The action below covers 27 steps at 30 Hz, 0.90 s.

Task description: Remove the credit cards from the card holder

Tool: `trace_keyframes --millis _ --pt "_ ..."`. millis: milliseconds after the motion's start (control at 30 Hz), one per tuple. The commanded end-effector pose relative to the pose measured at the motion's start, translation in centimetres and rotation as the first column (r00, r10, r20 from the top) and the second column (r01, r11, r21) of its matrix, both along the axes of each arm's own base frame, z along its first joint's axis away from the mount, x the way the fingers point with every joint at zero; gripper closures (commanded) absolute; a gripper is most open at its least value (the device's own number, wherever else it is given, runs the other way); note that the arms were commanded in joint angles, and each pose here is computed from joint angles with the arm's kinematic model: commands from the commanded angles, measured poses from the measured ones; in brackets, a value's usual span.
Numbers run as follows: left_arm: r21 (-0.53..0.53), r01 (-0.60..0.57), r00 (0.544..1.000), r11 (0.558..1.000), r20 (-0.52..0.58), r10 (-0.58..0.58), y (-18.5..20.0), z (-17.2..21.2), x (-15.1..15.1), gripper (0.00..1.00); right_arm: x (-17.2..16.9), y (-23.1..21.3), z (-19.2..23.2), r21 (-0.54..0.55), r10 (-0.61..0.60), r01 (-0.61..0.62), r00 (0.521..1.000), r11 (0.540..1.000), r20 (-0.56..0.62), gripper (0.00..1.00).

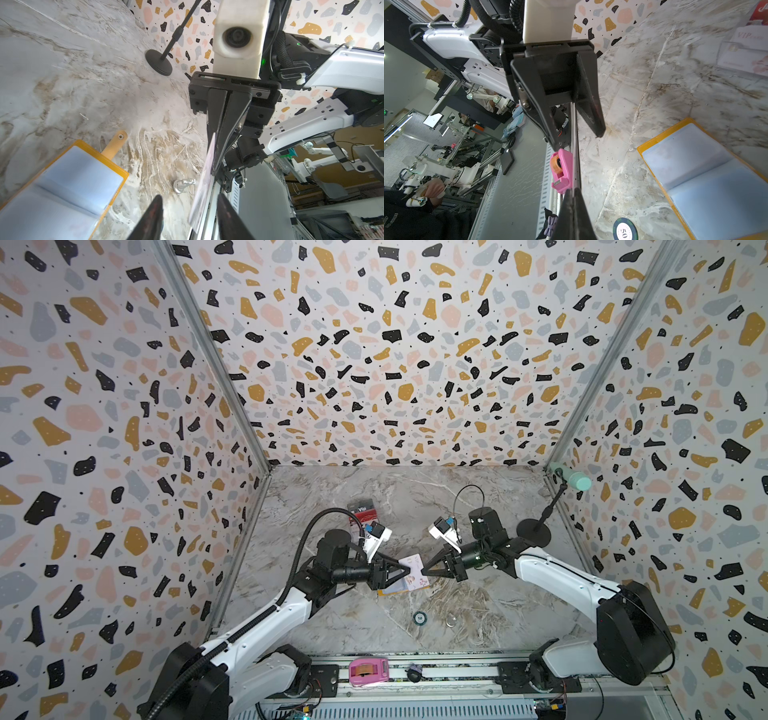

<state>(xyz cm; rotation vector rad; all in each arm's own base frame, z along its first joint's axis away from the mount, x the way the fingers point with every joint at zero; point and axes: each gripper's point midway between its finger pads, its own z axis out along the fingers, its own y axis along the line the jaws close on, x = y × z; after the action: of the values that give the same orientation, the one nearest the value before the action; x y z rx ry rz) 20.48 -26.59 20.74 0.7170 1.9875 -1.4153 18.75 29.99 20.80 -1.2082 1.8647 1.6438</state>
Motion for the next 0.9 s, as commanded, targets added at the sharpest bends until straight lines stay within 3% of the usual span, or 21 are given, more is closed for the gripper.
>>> trace_keyframes --millis 0,267,867 --pt "-0.062 0.045 0.998 0.997 0.047 -0.043 -0.34 2.45 -0.39 0.62 -0.71 0.04 0.38 0.014 0.036 -0.036 0.999 0.999 0.010 1.00" --pt "-0.071 0.055 0.997 0.996 0.049 -0.052 -0.24 2.66 -0.81 0.68 -0.56 0.17 -0.12 -0.002 0.036 -0.036 0.999 0.999 -0.014 1.00" --pt "-0.086 0.045 0.999 0.995 0.017 -0.043 -0.38 2.37 -0.64 0.99 -0.06 0.52 -0.37 -0.035 -0.005 0.005 1.000 0.999 -0.011 1.00"
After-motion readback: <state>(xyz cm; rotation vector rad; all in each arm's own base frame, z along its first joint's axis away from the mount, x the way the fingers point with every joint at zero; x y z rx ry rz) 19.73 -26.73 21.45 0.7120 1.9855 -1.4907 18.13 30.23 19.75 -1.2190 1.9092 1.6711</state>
